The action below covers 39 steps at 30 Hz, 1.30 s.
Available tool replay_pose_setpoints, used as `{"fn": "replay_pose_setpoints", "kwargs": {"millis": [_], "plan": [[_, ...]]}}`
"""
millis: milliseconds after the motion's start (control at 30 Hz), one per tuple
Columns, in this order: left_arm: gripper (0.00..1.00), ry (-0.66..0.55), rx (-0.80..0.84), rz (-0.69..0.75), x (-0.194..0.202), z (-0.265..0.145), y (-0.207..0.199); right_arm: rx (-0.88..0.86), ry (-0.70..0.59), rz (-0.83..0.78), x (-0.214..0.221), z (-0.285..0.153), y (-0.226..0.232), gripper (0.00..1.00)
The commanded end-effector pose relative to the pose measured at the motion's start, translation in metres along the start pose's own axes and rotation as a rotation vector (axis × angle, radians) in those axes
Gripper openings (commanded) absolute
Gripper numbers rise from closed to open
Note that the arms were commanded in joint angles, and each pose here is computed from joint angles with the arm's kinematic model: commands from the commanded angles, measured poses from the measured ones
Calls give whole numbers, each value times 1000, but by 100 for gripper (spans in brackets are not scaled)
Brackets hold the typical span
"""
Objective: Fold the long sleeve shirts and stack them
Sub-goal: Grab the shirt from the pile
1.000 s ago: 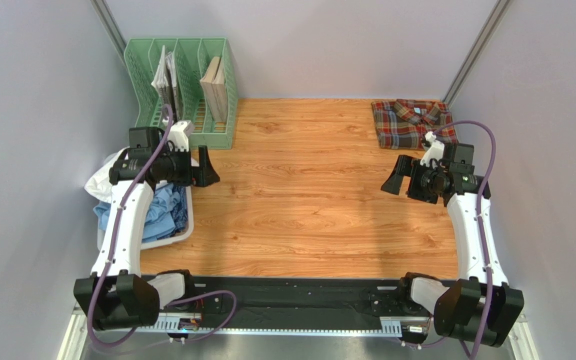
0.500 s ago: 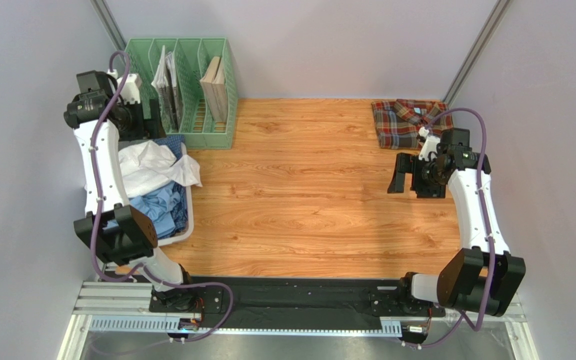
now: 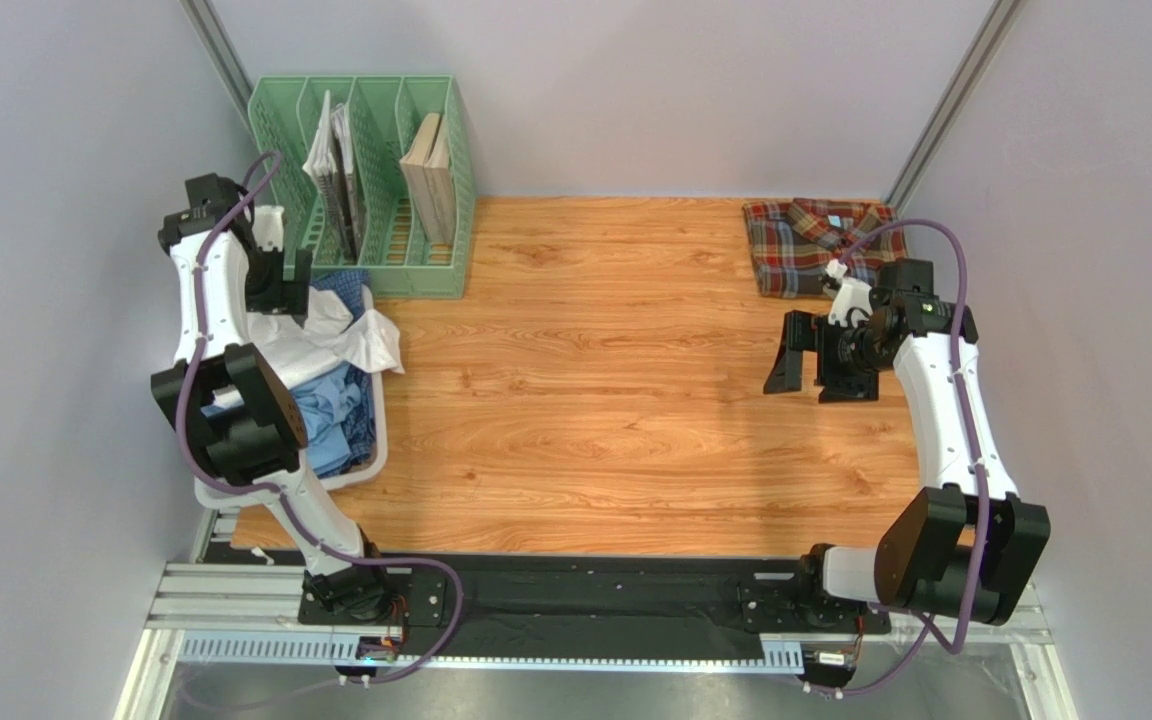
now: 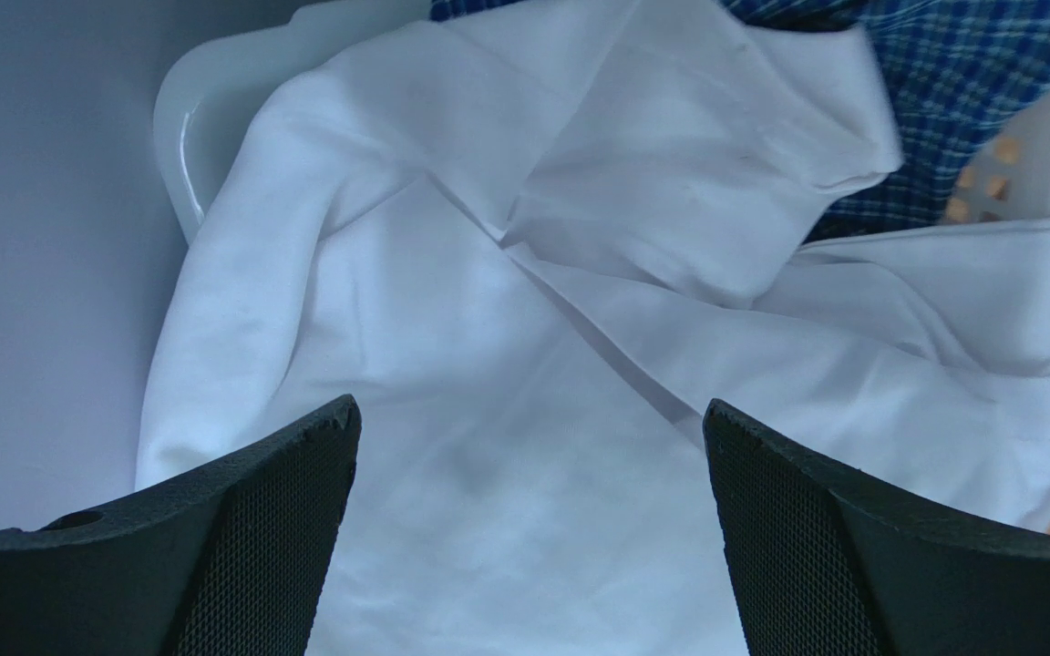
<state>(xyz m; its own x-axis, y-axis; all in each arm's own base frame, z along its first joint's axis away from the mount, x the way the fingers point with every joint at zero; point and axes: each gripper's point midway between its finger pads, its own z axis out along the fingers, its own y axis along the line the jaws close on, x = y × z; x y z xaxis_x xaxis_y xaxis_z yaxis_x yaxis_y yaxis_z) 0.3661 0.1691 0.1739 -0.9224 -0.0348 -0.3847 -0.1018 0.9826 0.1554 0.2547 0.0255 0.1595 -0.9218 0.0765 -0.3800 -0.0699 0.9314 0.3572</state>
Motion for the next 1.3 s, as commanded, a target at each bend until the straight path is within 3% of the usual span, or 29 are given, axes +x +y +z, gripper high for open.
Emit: {"fn": "replay_pose_setpoints", "kwargs": {"millis": [0, 167, 233, 333, 367, 433, 467, 700, 933, 1133, 1267], "plan": [[99, 85, -75, 17, 24, 15, 25, -31, -3, -23, -1, 0, 5, 100], [99, 148, -53, 11, 42, 29, 26, -36, -3, -23, -2, 1, 6, 100], [93, 171, -36, 9, 47, 32, 25, -36, -4, -23, -2, 0, 6, 100], [63, 144, -6, -7, 41, 23, 23, -34, -1, -25, -1, 1, 6, 100], [43, 123, 12, -12, 37, 18, 20, -33, -4, -27, -1, 1, 5, 100], [25, 66, 17, -20, 24, -1, 20, -34, 0, -22, 0, 2, 5, 100], [1, 35, 42, -30, 18, -9, 16, -33, 0, -20, -1, 2, 5, 100], [0, -291, 91, -34, -40, -115, 5, -38, -2, -19, -1, 3, 6, 100], [0, -624, 85, 119, -88, -231, -37, -48, -3, -13, -4, 3, 7, 100], [0, -981, 128, 283, -123, -338, -110, -55, -7, -11, -6, 3, 9, 100], [0, -1232, 284, 390, -126, -414, -183, -54, -12, -8, -5, 3, 9, 100]]}}
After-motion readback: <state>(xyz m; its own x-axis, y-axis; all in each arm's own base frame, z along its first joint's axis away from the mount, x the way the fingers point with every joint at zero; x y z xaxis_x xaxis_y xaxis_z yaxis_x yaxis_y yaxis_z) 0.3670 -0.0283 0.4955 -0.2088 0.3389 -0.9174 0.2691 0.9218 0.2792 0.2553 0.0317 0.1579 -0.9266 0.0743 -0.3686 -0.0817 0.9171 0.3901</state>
